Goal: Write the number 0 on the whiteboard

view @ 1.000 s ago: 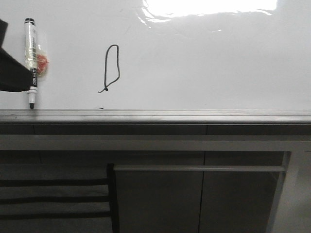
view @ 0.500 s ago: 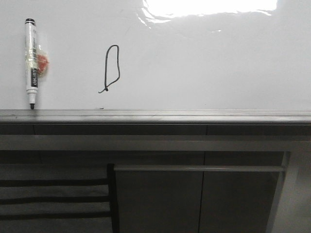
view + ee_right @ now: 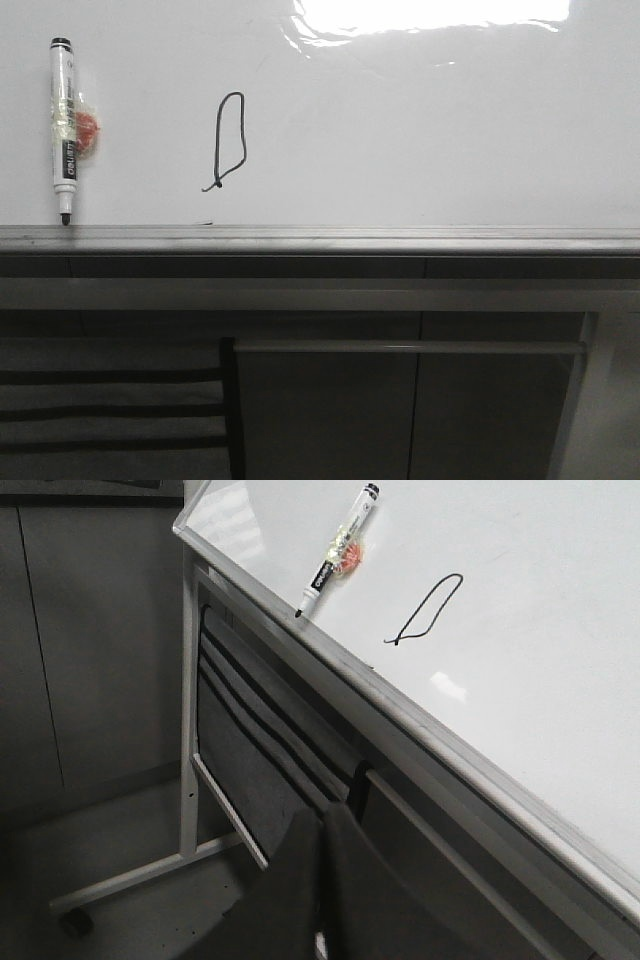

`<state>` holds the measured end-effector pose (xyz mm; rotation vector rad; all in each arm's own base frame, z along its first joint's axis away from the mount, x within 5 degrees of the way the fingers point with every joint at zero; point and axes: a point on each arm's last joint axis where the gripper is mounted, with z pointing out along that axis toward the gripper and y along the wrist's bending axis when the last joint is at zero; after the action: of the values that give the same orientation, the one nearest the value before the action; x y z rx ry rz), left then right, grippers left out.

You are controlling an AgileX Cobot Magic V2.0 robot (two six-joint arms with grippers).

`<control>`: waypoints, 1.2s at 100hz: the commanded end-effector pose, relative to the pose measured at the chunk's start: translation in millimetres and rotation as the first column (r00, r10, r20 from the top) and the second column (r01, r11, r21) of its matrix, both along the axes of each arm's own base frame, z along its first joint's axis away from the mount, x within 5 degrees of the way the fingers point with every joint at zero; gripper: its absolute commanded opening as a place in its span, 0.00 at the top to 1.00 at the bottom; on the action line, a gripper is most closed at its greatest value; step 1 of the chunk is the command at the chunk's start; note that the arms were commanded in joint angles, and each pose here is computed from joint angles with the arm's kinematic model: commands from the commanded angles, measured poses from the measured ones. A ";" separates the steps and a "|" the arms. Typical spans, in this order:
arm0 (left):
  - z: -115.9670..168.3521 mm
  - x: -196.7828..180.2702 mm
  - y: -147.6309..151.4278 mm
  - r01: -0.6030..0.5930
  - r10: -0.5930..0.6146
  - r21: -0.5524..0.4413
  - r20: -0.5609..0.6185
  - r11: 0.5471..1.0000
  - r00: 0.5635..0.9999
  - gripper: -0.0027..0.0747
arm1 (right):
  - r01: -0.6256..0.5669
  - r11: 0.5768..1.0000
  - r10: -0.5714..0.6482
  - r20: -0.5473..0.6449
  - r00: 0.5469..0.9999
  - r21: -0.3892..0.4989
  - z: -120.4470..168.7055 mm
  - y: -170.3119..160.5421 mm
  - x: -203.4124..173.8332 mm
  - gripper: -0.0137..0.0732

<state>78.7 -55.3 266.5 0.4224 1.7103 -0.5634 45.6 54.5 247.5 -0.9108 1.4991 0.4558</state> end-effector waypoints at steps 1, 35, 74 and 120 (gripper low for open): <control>10.7 2.1 1.4 -0.027 0.028 -0.038 0.023 0.999 0.999 0.99 | 0.019 0.997 -0.024 0.063 0.998 0.077 15.7 -0.8 1.8 0.91; 19.3 -9.8 11.2 -0.074 0.082 -0.079 0.111 0.994 0.990 0.99 | 0.019 0.997 -0.024 0.063 0.998 0.077 15.7 -0.8 1.8 0.91; 28.3 -17.4 39.0 -0.398 0.411 -0.101 0.248 0.912 0.877 0.99 | 0.019 0.997 -0.024 0.063 0.998 0.077 15.7 -0.8 1.8 0.91; -22.8 -20.6 57.3 -0.601 0.616 -0.136 0.166 0.788 0.770 0.99 | 0.019 0.997 -0.024 0.063 0.998 0.077 15.7 -0.8 1.8 0.91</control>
<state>60.2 -3.3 234.4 -0.0874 1.6517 -0.1265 45.7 54.5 247.8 -0.9049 1.4993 0.4599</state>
